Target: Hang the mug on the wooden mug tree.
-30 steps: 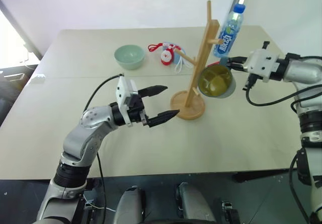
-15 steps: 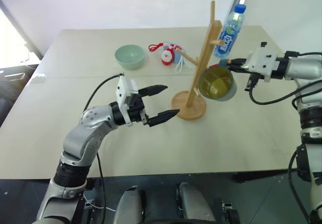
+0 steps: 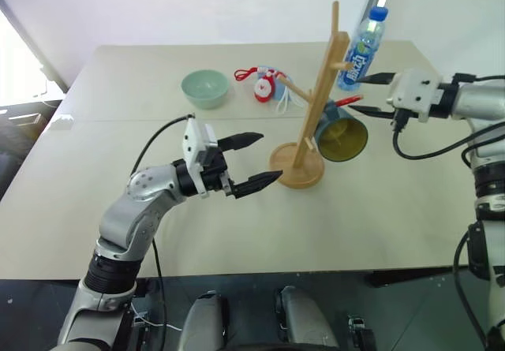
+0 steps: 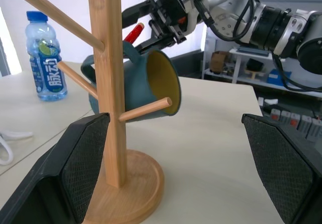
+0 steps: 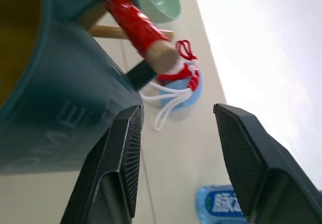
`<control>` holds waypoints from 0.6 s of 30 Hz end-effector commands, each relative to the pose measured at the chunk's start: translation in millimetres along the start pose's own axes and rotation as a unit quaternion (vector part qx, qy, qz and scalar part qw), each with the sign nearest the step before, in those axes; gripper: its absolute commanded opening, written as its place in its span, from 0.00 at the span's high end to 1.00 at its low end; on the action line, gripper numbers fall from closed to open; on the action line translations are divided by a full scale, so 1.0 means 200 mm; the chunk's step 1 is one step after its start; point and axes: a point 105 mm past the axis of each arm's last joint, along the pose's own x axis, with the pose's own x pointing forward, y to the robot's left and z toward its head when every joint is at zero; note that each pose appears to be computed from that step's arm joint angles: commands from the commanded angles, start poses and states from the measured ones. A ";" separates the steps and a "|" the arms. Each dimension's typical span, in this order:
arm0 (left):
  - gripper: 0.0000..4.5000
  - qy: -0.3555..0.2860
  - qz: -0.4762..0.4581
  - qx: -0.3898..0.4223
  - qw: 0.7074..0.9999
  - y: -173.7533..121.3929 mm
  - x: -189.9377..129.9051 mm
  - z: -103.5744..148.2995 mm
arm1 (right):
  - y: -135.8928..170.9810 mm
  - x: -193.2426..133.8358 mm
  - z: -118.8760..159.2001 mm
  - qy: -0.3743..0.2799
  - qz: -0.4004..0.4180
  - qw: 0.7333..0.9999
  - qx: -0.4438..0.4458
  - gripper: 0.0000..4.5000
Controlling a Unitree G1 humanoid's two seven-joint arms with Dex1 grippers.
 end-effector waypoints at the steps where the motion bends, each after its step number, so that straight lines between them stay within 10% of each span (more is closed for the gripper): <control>1: 0.00 -0.009 0.019 0.011 1.000 0.02 -0.03 0.02 | -0.15 -0.15 0.06 -0.004 -0.079 0.997 -0.017 0.48; 18: 0.00 0.081 0.405 -0.001 0.911 0.41 -0.49 -0.44 | 0.56 -0.22 -0.21 -0.012 -0.307 0.868 0.391 0.48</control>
